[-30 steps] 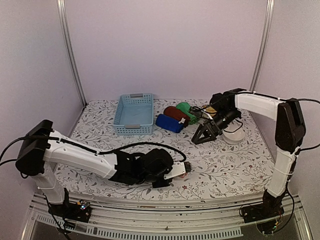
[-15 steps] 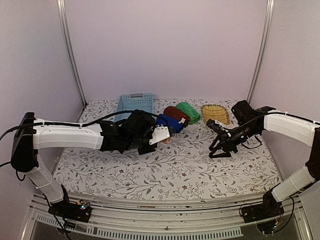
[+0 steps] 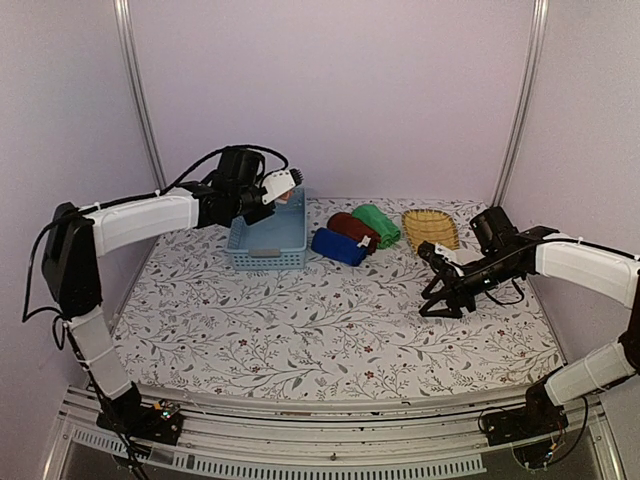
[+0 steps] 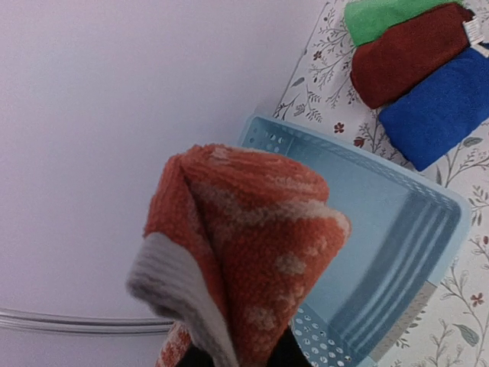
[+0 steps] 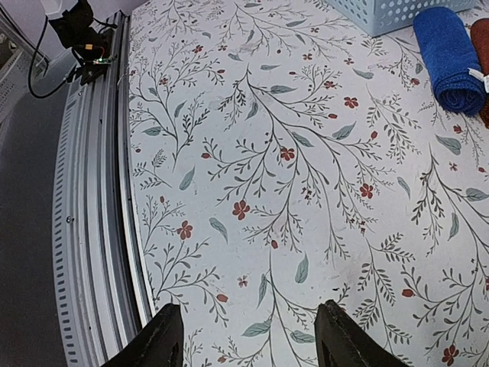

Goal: Roll the towels
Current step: Place the towel in the storage box.

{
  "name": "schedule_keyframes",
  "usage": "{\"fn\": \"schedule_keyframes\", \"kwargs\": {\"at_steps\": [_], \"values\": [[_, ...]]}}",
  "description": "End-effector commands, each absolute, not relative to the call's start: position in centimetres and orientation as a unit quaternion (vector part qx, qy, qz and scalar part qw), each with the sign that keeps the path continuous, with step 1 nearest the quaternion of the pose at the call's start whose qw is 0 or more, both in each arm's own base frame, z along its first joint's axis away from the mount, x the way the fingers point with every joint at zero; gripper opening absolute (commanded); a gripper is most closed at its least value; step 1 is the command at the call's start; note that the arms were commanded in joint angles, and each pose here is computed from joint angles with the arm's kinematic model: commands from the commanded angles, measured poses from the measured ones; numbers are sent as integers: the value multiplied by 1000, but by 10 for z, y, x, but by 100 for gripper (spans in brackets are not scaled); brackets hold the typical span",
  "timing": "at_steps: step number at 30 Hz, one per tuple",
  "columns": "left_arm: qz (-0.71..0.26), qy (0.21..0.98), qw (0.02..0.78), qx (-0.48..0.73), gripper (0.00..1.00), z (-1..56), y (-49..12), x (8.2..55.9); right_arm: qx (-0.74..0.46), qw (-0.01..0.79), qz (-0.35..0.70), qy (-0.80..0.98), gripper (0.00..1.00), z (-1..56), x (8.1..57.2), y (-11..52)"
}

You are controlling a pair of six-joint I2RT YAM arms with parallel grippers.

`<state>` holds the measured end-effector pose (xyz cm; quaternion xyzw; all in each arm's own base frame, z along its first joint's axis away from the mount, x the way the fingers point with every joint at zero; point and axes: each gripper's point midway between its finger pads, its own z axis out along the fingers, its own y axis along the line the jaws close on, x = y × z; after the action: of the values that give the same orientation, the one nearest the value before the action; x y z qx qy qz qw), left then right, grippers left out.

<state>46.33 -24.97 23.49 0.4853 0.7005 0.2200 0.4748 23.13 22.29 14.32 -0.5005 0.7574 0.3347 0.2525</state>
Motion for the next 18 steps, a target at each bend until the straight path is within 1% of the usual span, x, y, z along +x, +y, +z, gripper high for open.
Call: {"fn": "schedule_keyframes", "kwargs": {"at_steps": [1, 5, 9, 18], "values": [[239, 686, 462, 509, 1, 217, -237, 515, -498, 255, 338, 757, 61, 140, 235, 224], [246, 683, 447, 522, 1, 181, -232, 562, -494, 242, 344, 761, 61, 132, 235, 225], [237, 683, 455, 520, 1, 156, -224, 600, -492, 228, 345, 766, 61, 122, 234, 224], [232, 661, 447, 557, 2, 92, -230, 647, -483, 195, 349, 779, 61, 103, 237, 225]]}}
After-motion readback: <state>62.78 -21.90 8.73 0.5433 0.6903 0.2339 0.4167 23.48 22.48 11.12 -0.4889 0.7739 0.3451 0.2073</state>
